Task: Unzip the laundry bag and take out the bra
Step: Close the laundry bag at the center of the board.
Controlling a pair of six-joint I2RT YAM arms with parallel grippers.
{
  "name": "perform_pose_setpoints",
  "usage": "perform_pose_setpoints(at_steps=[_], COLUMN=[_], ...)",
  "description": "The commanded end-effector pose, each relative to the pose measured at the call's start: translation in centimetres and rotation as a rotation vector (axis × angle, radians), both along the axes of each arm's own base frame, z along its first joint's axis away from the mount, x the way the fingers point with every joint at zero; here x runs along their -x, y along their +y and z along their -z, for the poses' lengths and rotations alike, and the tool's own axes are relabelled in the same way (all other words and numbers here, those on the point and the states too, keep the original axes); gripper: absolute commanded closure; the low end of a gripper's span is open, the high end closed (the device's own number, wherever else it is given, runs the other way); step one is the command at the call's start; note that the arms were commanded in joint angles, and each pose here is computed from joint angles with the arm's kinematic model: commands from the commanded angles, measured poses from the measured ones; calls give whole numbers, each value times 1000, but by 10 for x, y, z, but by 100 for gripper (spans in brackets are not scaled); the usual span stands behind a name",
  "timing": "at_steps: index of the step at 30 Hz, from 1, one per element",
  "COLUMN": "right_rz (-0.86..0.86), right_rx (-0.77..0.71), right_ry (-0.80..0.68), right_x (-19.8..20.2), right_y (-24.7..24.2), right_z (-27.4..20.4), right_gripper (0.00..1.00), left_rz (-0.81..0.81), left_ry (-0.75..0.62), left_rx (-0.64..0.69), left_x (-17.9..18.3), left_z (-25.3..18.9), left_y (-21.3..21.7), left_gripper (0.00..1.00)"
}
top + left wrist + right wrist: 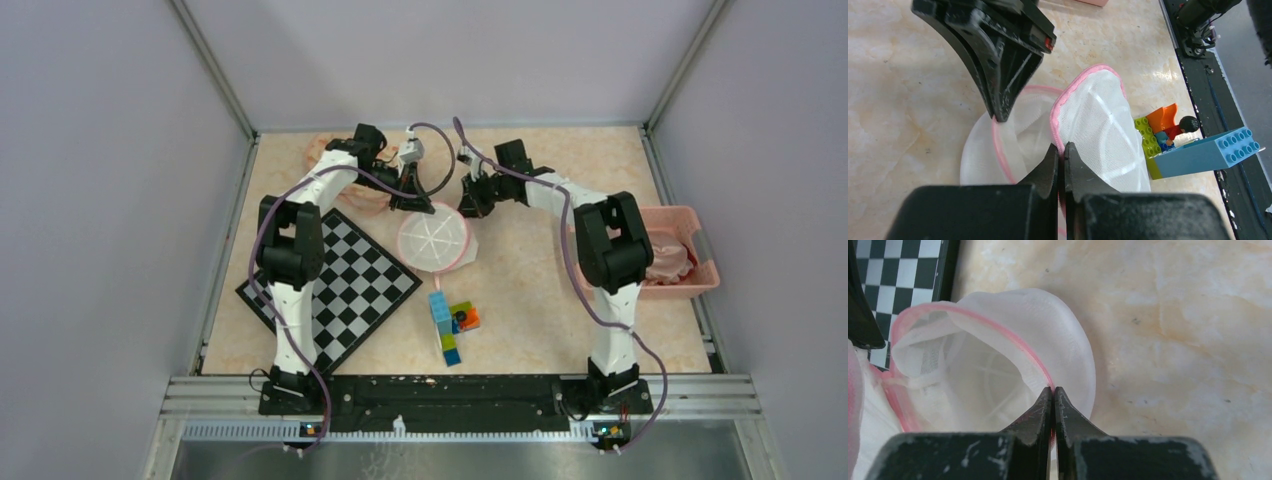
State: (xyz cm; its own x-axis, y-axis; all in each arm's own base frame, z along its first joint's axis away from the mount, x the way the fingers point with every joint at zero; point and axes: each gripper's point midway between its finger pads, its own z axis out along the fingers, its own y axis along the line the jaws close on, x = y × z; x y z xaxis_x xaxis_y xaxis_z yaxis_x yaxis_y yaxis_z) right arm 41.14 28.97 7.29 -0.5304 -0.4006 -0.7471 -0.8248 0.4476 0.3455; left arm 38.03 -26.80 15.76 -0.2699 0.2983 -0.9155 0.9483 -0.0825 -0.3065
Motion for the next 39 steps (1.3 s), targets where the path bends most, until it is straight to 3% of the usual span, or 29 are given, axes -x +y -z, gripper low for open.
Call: perform_pose_setpoints(at_steps=[1, 15, 27, 35, 39], right_rz=[91, 77, 146, 169, 169], right_rx=[-94, -194, -182, -200, -198], right_ry=[22, 124, 143, 157, 155], right_x=[-16, 1, -11, -17, -18], right_y=[-1, 11, 6, 6, 3], right_z=[-22, -23, -15, -19, -25], right_gripper=[100, 100, 100, 100, 79], left_rz=[8, -118, -57, -115, -135], left_ry=[-27, -48, -30, -17, -9], left_rx=[6, -16, -58, -152, -167], left_x=[-7, -43, -21, -30, -31], left_z=[0, 21, 56, 77, 78], left_y=[-7, -27, -34, -26, -25], left_gripper=[100, 94, 93, 86, 83])
